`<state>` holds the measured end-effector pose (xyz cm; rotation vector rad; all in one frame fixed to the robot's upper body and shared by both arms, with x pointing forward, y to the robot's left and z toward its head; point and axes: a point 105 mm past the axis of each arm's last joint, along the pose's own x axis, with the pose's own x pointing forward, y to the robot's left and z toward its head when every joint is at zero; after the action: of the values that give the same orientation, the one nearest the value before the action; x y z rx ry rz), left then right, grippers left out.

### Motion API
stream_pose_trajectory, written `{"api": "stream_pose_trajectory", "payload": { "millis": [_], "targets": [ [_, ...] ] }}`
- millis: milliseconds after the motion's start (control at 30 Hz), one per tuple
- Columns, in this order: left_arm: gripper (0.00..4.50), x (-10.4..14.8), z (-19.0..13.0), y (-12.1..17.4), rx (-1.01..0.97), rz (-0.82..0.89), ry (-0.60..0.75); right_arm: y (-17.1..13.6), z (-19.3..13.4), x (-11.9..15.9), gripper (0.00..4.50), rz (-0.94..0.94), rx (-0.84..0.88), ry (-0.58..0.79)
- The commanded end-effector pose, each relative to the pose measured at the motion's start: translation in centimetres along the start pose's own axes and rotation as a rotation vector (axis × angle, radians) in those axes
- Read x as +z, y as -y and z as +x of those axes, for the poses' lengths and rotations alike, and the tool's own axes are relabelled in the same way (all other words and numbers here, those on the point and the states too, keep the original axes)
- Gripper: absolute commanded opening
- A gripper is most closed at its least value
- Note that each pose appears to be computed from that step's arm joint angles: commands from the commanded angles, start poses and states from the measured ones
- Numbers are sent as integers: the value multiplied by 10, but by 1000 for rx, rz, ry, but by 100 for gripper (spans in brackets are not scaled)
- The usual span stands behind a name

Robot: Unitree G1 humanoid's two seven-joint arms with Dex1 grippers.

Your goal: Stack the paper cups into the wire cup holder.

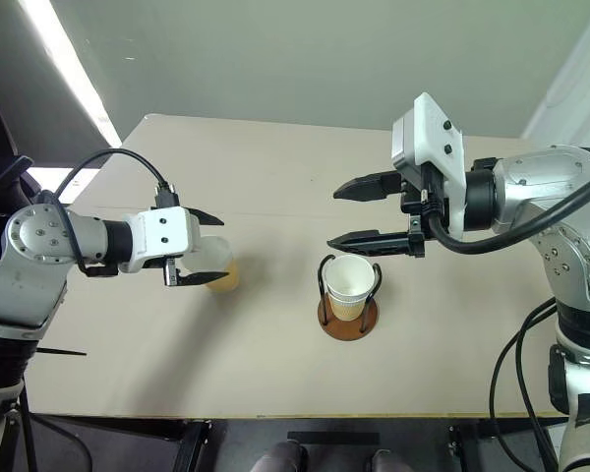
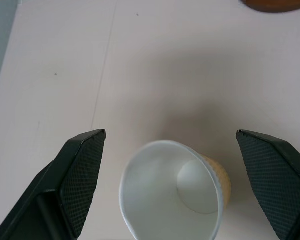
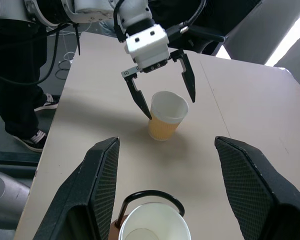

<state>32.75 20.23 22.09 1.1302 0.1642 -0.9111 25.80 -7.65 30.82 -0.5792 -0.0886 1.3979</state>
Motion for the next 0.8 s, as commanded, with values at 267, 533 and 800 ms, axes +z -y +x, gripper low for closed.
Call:
{"api": "stream_pose_trajectory", "payload": {
  "millis": [267, 533, 800],
  "targets": [
    [450, -24, 2, -1, 26, 82, -120, 1, -9, 9, 304, -39, -34, 4],
    [450, -36, 11, 8, -8, 70, -132, 2, -10, 8, 304, -36, -36, -3],
    [362, -35, 23, 18, -72, 53, -101, 3, -11, 7, 308, -31, -43, -9]
  ]
}}
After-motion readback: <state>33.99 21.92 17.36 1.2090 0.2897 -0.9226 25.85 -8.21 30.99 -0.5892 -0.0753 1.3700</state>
